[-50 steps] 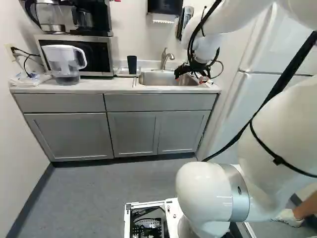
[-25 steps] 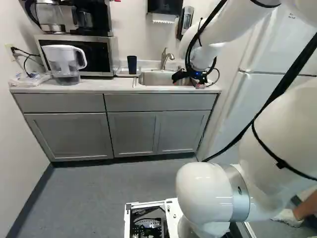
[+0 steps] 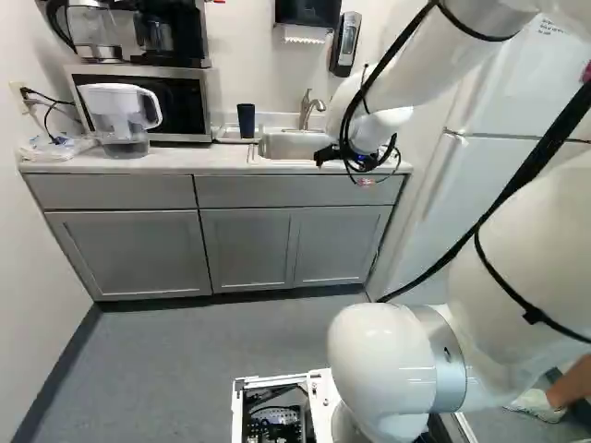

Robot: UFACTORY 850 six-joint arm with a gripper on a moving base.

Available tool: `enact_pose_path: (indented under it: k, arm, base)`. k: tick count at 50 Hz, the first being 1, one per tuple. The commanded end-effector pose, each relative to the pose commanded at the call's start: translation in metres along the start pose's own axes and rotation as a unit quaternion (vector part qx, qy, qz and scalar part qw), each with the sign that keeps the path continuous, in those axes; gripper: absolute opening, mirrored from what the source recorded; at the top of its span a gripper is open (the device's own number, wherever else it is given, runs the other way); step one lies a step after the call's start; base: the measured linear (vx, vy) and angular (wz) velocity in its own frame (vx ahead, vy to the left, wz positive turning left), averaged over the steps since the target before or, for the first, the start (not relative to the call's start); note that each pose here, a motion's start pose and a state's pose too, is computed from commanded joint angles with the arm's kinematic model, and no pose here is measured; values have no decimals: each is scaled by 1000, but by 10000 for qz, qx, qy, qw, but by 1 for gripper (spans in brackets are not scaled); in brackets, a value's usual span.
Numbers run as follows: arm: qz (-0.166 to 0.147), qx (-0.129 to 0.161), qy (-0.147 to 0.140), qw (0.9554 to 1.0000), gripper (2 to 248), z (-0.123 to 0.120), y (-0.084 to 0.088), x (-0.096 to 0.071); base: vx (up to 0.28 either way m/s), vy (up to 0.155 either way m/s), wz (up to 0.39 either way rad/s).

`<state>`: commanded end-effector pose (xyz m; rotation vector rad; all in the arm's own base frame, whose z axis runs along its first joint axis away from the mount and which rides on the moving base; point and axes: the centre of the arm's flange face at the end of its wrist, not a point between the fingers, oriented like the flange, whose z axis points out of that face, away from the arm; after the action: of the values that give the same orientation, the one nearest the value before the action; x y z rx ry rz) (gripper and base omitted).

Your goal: Rinse the cup and place it in the tray

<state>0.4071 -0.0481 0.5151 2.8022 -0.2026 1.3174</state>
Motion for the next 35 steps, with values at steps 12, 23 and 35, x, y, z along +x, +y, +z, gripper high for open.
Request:
enact_pose_path:
  k: [12,23,35]
  arm:
    - [-81,83,295,9995,247,5,-7,-33]
    - [-155,165,575,9981,247,8,-12,-65]
    - [-223,247,853,9958,247,7,-17,-97]
  base:
    - [0,0,0]
    - [0,0,0]
    - [0,0,0]
